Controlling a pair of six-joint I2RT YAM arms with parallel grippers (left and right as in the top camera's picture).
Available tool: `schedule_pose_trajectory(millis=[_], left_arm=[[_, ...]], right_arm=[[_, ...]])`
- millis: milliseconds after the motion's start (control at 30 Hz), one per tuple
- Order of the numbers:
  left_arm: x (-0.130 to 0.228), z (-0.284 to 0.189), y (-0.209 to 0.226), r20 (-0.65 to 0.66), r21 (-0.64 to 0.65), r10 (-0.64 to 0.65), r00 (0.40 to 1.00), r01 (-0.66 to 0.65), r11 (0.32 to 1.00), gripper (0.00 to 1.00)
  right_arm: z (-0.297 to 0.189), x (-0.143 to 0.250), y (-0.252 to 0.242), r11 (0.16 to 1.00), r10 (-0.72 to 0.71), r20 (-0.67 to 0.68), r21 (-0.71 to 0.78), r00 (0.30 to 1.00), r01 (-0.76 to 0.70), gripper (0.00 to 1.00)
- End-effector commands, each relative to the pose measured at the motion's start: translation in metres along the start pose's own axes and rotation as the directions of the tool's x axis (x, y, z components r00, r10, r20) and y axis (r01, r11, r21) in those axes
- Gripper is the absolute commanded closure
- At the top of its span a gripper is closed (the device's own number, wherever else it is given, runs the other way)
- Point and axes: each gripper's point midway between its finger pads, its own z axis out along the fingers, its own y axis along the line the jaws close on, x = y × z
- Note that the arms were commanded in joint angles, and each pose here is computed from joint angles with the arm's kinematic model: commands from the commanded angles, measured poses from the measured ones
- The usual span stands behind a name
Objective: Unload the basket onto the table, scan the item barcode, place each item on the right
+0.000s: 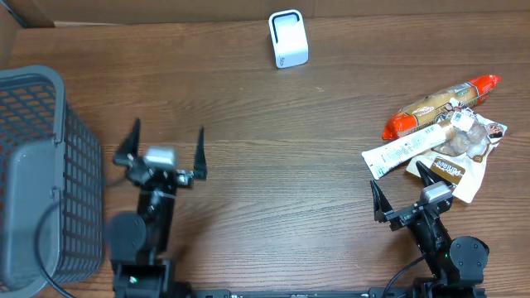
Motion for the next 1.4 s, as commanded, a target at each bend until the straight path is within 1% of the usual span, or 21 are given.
schedule_pose_trajectory(millis=[0,433,667,833,1367], left_arm=[[0.019,-0.014,-0.008,0.018,0.022,0.072,0.997,-0.073,0.997,0.00],[0.065,-0.045,-0.017,0.065,0.006,0.079,0.995,-0.080,0.997,0.00],[0.097,-0.052,-0.023,-0.061,0.036,0.071,0.996,-0.068,0.997,0.00],[0.128,-0.056,-0.028,-0.187,0.066,0.064,0.980,-0.053,0.996,0.00],[0.130,-0.056,-0.027,-0.196,0.060,0.064,0.978,-0.053,0.997,0.00]], right_arm=[[0.000,0.001,0.001,1.000,0.004,0.006,-0.001,1.000,-0.004,0.00],[0.000,0.001,0.001,1.000,0.004,0.006,-0.002,1.000,-0.004,0.00],[0.000,0.001,0.001,1.000,0.004,0.006,-0.002,1.000,-0.004,0.00],[0.000,0.001,0.001,1.000,0.004,0.006,-0.002,1.000,-0.004,0.00],[0.000,0.001,0.001,1.000,0.004,0.006,-0.002,1.000,-0.004,0.00]])
